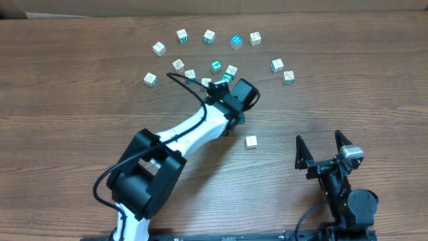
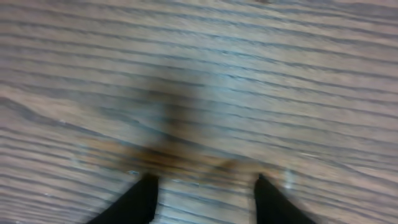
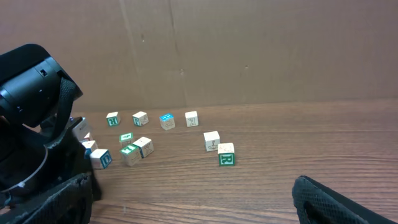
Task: Form a horizontal line
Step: 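Raise the open left gripper up and away from the '3' block, then swing the left gripper over the leftmost blocks of the arc, then lower the left gripper and grasp the block with teal '1'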
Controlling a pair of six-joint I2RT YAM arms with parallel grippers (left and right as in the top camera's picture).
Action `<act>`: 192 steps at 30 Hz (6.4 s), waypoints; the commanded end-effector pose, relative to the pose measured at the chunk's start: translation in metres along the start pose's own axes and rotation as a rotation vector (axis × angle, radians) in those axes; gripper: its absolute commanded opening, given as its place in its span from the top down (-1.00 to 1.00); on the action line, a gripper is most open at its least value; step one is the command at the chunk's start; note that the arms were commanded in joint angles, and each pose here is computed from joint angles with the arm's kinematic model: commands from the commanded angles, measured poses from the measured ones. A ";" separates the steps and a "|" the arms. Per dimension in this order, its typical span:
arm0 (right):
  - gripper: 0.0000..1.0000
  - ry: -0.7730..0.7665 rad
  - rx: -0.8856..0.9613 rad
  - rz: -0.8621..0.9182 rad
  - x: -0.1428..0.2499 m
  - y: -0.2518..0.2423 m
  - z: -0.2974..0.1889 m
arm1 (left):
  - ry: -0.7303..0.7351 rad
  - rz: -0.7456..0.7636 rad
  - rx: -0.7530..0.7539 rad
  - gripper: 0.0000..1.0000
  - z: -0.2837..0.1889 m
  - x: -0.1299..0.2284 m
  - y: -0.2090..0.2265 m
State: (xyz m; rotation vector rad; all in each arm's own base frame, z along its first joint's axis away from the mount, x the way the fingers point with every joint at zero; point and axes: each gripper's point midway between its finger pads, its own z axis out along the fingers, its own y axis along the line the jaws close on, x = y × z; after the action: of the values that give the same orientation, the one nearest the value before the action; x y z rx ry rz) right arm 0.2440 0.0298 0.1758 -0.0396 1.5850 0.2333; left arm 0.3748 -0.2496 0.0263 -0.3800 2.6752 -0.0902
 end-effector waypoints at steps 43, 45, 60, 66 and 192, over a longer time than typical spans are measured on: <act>-1.00 -0.003 -0.011 0.005 0.002 0.002 0.000 | 0.016 0.011 -0.064 0.85 0.010 0.002 0.018; -1.00 -0.003 -0.011 0.006 0.002 0.002 0.000 | 0.017 0.012 -0.067 0.81 0.010 0.003 0.019; -1.00 -0.003 -0.011 0.005 0.002 0.002 0.000 | 0.019 0.013 -0.069 0.83 0.009 0.003 0.019; -1.00 -0.003 -0.011 0.005 0.002 0.002 0.000 | 0.019 0.013 -0.069 0.91 0.009 0.003 0.019; -1.00 -0.003 -0.012 0.005 0.002 0.002 0.000 | -0.111 0.204 -0.004 -0.47 -0.036 -0.247 0.120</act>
State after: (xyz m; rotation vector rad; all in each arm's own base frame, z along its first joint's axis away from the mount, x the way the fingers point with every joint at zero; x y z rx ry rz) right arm 0.2439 0.0299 0.1758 -0.0396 1.5850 0.2339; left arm 0.5411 -0.0499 0.1848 -0.2800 2.4879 0.0598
